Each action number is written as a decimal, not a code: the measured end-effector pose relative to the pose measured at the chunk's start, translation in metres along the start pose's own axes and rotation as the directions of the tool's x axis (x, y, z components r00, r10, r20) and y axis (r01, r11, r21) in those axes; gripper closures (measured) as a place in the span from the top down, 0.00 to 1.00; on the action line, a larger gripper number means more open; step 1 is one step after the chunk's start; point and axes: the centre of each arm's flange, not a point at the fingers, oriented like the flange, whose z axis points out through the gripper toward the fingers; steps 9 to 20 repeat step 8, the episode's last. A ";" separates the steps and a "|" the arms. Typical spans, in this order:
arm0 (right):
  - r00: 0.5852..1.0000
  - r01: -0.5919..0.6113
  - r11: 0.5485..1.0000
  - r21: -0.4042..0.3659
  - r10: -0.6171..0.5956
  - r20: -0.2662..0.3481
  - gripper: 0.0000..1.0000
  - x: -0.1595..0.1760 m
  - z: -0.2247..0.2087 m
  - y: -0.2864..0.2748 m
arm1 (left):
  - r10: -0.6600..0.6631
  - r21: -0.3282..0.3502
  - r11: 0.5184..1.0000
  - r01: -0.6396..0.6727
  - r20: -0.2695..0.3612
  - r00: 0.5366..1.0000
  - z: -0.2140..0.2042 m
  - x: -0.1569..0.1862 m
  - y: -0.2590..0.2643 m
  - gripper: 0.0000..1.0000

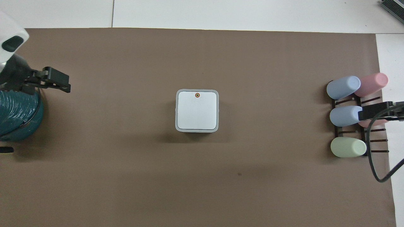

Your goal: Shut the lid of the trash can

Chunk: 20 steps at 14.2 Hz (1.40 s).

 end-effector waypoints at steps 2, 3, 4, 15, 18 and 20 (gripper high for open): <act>1.000 0.000 1.000 0.000 0.000 0.000 1.00 0.000 0.000 0.000 | 0.031 0.020 0.999 -0.031 -0.002 1.000 -0.002 -0.001 -0.018 1.00; 1.000 0.000 1.000 0.000 0.000 0.000 1.00 0.000 0.000 0.000 | 0.038 0.026 0.999 -0.038 -0.001 0.999 -0.002 0.000 -0.021 1.00; 1.000 0.000 1.000 0.000 0.000 0.000 1.00 0.000 0.000 0.000 | 0.042 0.033 0.999 -0.042 -0.001 0.999 -0.002 0.000 -0.021 1.00; 1.000 0.000 1.000 0.000 0.000 0.000 1.00 0.000 0.000 0.000 | 0.055 0.045 0.997 -0.055 -0.003 0.998 -0.002 0.000 -0.016 1.00; 1.000 0.000 1.000 0.000 0.000 0.000 1.00 0.000 0.000 0.000 | 0.055 0.045 0.997 -0.055 -0.003 0.998 -0.002 0.000 -0.016 1.00; 1.000 0.000 1.000 0.000 0.000 0.000 1.00 0.000 0.000 0.000 | 0.055 0.045 0.997 -0.055 -0.003 0.998 -0.002 0.000 -0.016 1.00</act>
